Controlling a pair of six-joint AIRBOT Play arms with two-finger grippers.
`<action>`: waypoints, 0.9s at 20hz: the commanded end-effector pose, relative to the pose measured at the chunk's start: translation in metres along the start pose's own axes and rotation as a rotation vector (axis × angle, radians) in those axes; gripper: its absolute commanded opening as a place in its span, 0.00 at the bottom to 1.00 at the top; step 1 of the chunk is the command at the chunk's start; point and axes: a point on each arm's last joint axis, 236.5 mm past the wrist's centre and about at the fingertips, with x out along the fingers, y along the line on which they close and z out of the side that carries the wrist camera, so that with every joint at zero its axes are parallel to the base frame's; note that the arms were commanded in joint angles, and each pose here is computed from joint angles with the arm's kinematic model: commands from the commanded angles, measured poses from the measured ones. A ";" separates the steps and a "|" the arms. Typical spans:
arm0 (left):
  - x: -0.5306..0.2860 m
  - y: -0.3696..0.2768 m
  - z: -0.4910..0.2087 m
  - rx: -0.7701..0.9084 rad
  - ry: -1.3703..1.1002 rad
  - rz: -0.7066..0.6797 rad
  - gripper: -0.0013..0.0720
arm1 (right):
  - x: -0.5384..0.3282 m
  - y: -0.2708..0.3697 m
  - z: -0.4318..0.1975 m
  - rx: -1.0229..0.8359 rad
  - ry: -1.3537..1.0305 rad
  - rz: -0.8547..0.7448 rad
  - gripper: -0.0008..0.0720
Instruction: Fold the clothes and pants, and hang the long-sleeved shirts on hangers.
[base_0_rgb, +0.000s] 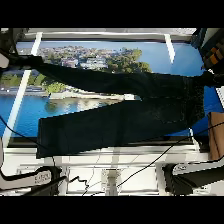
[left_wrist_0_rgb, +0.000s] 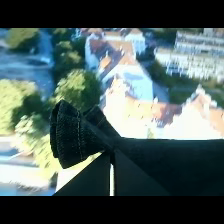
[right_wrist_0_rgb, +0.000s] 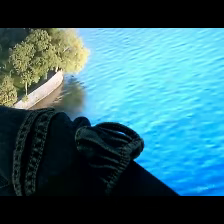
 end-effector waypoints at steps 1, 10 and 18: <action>-0.022 0.020 -0.032 0.042 0.147 0.085 0.04 | -0.002 0.000 0.000 -0.004 0.000 -0.004 0.11; 0.151 0.005 -0.071 -0.112 0.113 -0.020 0.39 | -0.002 -0.004 0.007 -0.005 -0.029 -0.022 0.11; 0.120 0.046 -0.126 -0.422 0.356 -0.020 0.90 | -0.002 -0.006 0.007 -0.008 -0.028 -0.028 0.11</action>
